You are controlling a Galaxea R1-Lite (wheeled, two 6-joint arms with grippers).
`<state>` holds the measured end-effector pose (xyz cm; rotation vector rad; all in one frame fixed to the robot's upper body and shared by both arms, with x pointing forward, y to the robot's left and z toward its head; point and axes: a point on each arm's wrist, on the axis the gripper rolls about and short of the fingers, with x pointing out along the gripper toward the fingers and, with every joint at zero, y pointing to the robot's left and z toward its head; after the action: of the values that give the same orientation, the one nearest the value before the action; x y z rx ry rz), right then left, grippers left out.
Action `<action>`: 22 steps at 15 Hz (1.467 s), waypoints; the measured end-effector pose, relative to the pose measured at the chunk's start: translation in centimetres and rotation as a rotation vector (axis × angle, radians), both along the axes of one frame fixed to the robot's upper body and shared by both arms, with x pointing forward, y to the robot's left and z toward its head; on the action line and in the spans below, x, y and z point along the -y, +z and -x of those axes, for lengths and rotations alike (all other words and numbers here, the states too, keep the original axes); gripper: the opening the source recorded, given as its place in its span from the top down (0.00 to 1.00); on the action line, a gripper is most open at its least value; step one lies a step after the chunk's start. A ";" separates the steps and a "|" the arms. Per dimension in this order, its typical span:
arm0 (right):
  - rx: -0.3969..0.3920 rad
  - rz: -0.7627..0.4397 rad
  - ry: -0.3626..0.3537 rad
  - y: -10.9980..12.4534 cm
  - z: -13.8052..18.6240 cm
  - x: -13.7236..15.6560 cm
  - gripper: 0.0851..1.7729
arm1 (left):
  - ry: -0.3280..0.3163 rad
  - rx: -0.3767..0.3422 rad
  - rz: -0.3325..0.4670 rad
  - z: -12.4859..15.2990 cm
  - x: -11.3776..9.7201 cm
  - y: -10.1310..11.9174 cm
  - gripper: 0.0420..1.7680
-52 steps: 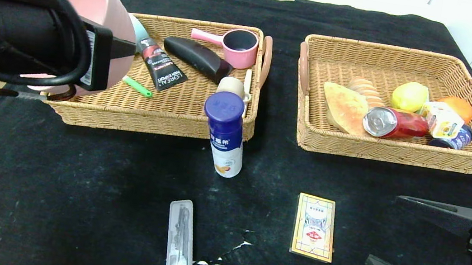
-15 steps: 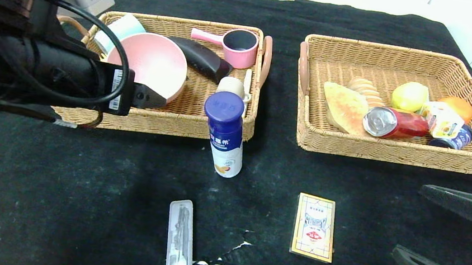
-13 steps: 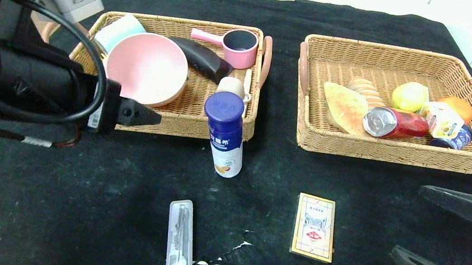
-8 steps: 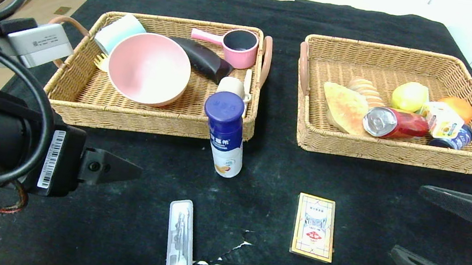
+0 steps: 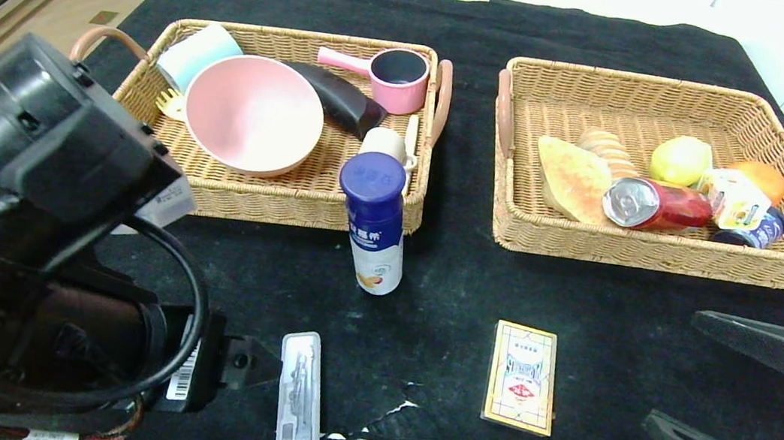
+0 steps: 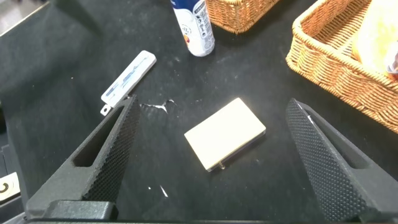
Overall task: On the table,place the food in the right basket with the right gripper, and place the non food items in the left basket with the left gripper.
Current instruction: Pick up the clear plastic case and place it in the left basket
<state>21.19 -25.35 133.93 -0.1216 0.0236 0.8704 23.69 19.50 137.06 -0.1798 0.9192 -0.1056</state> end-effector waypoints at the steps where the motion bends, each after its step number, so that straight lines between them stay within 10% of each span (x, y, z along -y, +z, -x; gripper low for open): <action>1: -0.001 0.000 0.000 0.0 0.0 0.0 0.04 | -0.011 -0.012 -0.017 0.0 0.4 -0.5 0.04; 22: 0.000 0.001 0.009 -0.1 0.1 -0.1 0.04 | 0.097 -0.002 -0.107 -2.6 5.6 -7.2 0.03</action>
<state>21.05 -25.29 133.85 -0.1223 0.0238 0.8789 26.27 13.94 129.90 -0.1249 0.9147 0.0332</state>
